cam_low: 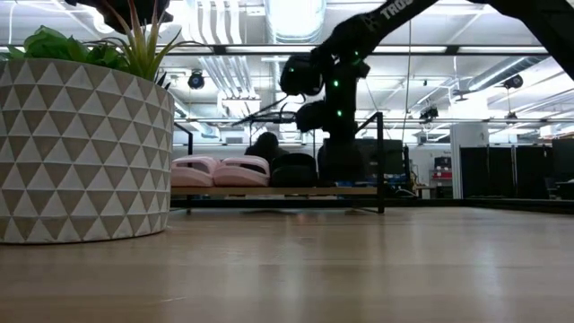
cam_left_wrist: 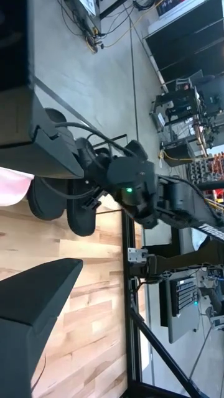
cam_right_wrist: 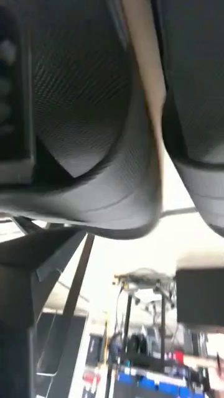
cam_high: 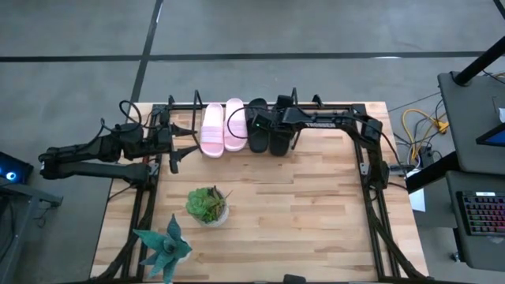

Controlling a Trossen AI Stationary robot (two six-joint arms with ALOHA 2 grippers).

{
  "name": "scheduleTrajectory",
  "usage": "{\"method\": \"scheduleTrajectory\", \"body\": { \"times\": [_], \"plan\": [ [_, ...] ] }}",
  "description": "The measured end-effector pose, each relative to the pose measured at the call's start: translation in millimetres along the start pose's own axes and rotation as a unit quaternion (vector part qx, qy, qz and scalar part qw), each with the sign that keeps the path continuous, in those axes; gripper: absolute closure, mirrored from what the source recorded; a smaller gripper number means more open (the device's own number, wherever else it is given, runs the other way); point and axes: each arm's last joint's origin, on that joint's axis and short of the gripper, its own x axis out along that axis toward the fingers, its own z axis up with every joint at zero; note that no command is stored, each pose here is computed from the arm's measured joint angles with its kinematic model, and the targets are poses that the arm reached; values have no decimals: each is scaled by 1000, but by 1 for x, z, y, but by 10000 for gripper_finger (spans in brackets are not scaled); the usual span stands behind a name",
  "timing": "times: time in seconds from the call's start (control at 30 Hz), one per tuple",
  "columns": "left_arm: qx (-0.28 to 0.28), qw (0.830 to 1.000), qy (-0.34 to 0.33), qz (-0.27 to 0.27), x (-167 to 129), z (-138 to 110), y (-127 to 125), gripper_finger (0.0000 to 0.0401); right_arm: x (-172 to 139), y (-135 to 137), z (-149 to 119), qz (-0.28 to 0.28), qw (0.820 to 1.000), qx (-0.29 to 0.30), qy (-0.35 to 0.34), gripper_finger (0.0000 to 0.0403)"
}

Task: Pick and place slides into the shelf
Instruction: Put the bottom black slide on the shelf

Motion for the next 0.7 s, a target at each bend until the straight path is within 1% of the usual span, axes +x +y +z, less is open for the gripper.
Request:
{"method": "scheduleTrajectory", "body": {
  "times": [0.13,0.23,0.33,0.6,0.7],
  "plan": [
    [0,1000,0,0,0,0,0,195,-8,-7,1,33,999,-1,1,294],
    [0,1000,0,0,0,0,0,195,-10,-11,4,33,999,12,-5,265],
    [0,1000,1,0,0,-1,0,195,-10,-11,4,33,999,10,-4,244],
    [0,1000,2,0,0,-1,0,195,-11,-11,4,33,999,-14,-6,209],
    [0,1000,2,0,0,-1,0,195,-12,-11,3,54,998,-17,-12,204]
  ]
}}
